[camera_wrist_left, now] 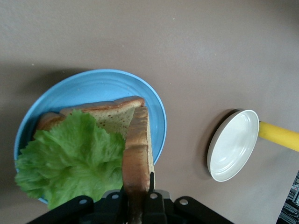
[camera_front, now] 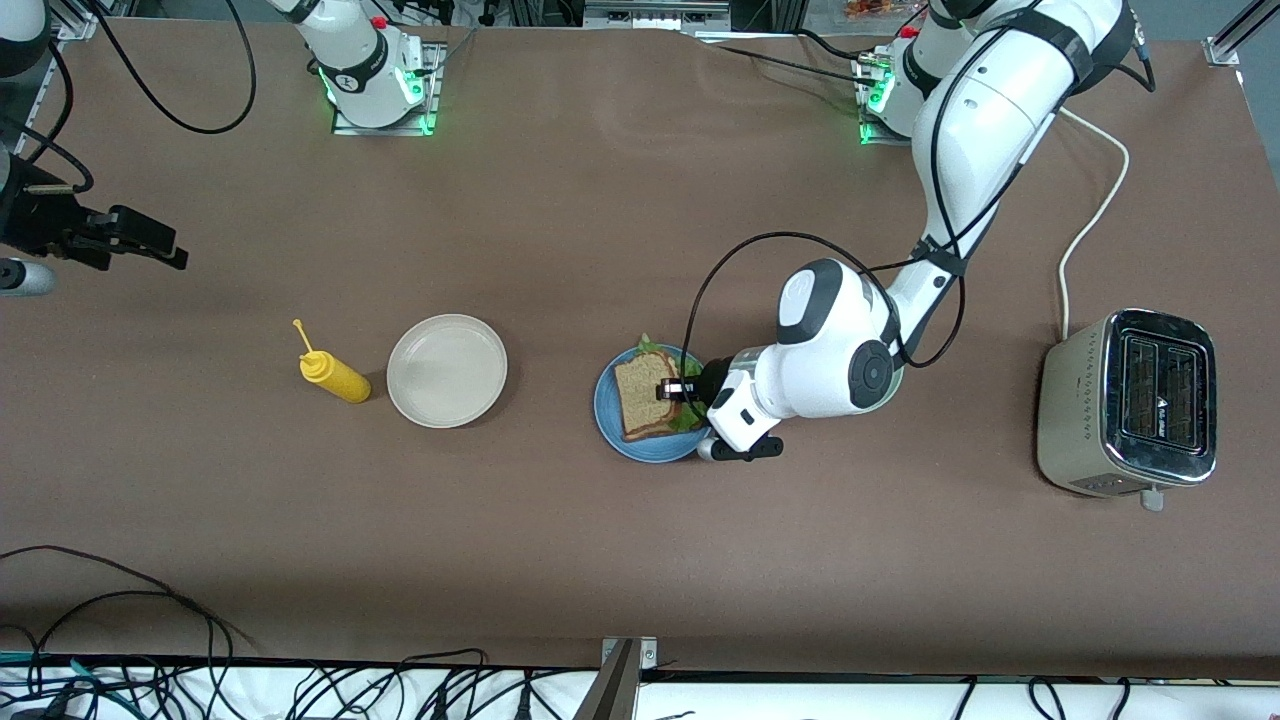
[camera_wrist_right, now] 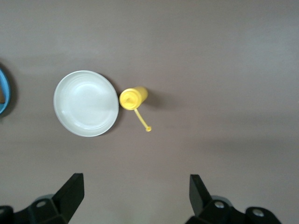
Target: Make sandwich in blue plate with both arms
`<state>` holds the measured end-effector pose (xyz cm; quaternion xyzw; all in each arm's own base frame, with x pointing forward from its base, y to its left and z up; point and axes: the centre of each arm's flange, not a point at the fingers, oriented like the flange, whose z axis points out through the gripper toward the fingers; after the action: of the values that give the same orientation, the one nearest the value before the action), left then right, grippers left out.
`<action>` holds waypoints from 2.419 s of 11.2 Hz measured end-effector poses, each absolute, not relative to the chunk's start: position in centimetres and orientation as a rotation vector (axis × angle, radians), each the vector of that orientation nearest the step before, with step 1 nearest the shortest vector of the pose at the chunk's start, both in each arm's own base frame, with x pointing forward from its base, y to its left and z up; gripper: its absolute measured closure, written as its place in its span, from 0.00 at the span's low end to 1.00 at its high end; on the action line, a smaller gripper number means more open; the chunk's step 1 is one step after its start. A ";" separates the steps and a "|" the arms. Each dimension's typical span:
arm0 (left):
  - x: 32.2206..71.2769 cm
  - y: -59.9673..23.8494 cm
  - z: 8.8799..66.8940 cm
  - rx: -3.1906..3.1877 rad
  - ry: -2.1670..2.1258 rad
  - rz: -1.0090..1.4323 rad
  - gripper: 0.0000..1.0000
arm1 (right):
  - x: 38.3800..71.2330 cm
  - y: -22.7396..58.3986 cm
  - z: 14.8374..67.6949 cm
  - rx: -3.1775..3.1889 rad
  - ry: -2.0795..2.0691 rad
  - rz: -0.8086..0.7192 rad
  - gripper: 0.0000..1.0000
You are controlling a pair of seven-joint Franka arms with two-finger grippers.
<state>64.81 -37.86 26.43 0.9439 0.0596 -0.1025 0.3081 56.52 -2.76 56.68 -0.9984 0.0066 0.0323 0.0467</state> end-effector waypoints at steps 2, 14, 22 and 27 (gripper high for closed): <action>64.6 -38.3 26.0 2.500 0.150 -0.274 0.89 | 56.5 -3.1 56.5 -3.009 0.049 0.105 0.00; 65.0 -35.3 31.3 2.644 -0.004 -0.271 0.00 | 56.7 -2.8 58.5 -3.157 -0.024 0.096 0.00; 63.2 -25.6 46.4 2.922 -0.001 -0.288 0.00 | 56.9 0.1 58.6 -3.141 -0.119 0.098 0.00; 60.9 -20.9 54.0 3.070 0.035 -0.209 0.00 | 56.7 0.6 58.4 -3.085 -0.085 0.122 0.00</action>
<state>60.90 -20.89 54.05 0.9971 0.0113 -0.0677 0.0320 56.71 0.59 58.39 -0.9985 -0.0276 0.0393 0.0264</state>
